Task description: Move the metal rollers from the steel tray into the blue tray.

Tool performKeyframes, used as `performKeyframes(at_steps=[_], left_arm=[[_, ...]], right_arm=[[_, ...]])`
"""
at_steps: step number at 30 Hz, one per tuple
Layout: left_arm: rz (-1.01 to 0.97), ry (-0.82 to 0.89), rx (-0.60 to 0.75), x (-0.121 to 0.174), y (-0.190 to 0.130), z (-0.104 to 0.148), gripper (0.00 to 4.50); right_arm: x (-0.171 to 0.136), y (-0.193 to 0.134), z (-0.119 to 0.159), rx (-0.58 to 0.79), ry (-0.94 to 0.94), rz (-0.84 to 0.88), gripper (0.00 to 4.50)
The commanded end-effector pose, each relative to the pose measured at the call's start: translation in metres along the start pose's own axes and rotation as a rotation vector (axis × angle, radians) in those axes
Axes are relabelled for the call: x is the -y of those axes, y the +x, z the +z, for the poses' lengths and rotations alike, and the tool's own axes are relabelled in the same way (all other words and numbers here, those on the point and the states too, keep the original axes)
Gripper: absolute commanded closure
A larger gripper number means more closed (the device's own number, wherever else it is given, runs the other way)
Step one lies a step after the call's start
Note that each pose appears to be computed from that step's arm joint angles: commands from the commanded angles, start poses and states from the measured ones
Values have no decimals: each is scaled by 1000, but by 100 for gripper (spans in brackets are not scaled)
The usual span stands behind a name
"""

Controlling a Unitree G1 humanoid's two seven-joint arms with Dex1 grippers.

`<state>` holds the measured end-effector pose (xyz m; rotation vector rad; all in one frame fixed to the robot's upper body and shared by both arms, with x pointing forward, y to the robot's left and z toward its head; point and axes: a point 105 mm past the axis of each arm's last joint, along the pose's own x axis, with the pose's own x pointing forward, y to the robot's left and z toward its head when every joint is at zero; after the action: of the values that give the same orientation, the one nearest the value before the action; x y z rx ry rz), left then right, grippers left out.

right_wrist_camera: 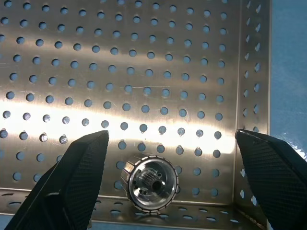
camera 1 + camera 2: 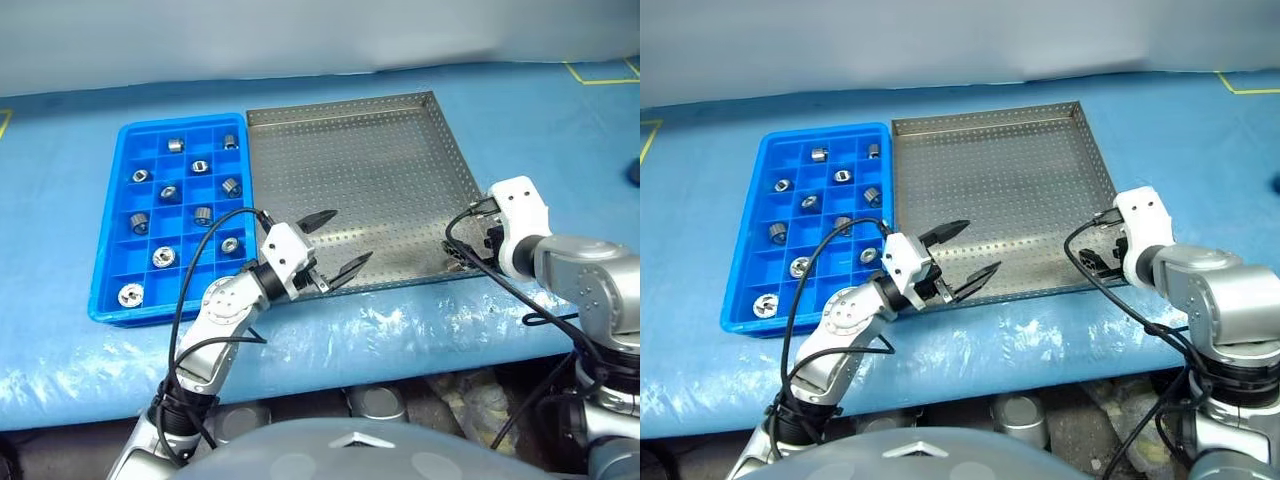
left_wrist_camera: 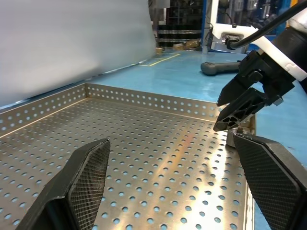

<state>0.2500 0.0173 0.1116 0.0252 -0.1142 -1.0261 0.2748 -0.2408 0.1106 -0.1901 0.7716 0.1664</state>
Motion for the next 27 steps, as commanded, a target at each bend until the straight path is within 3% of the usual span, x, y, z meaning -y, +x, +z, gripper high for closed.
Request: performKeyframes(at_steps=[1,8,20,23,27], left_arm=[[-74,-37,9,11,2,3,0],[-228,-65,-76,32,-1,-9,0],[-179,-73,-68,30,-2,-13,0],[-161,-76,-64,29,-2,-14,0],[-150,-75,-67,27,-3,-17,0]], right_arm=[[7,-2,-2,-8,36,-11,2],[7,13,-10,-67,113,6,2],[0,26,-7,-215,56,93,2],[-2,22,-2,-242,13,118,66],[-9,16,9,-252,-22,181,195]])
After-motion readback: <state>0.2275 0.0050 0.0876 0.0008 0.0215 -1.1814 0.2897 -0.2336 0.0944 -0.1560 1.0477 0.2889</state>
